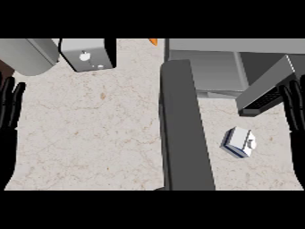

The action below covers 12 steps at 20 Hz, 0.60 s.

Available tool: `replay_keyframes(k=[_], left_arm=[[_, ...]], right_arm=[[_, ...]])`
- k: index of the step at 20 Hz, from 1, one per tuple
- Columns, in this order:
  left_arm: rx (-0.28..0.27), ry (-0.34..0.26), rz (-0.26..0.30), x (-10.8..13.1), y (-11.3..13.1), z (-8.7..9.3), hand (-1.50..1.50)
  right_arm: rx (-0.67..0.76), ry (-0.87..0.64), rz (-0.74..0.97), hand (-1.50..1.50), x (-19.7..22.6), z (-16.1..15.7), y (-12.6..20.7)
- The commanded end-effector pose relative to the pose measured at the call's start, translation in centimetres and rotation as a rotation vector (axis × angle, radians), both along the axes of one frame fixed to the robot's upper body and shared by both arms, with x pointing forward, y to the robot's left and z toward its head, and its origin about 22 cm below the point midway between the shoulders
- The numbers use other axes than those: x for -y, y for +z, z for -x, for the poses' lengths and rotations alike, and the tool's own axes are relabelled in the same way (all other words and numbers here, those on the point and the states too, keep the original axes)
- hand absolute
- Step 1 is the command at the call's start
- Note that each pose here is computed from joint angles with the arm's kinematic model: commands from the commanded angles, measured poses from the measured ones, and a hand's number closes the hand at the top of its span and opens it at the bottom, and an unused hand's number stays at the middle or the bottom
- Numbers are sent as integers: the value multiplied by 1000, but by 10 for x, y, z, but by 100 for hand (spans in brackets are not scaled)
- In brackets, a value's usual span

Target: Pick up the milk, place it into the microwave and close the microwave

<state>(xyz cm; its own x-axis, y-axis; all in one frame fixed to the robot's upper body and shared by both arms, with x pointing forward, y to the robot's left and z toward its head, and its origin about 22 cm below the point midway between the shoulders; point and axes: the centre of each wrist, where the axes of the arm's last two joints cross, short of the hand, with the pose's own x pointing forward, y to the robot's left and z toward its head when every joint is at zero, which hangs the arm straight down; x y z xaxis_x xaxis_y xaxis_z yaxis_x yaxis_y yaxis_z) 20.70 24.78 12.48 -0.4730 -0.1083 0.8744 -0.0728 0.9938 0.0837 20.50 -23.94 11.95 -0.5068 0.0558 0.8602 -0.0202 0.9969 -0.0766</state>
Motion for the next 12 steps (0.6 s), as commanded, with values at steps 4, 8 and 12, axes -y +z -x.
replay_keyframes(k=[4,8,12], left_arm=[[12,-65,-23,-7,-24,2,-150],[-101,-53,75,17,-18,-6,-150],[-82,-65,77,15,-9,12,-150]], right_arm=[[-29,-47,44,-150,-20,-22,-10],[-85,-43,-109,-150,-20,-39,5],[-99,-60,-107,-150,8,-30,-22]])
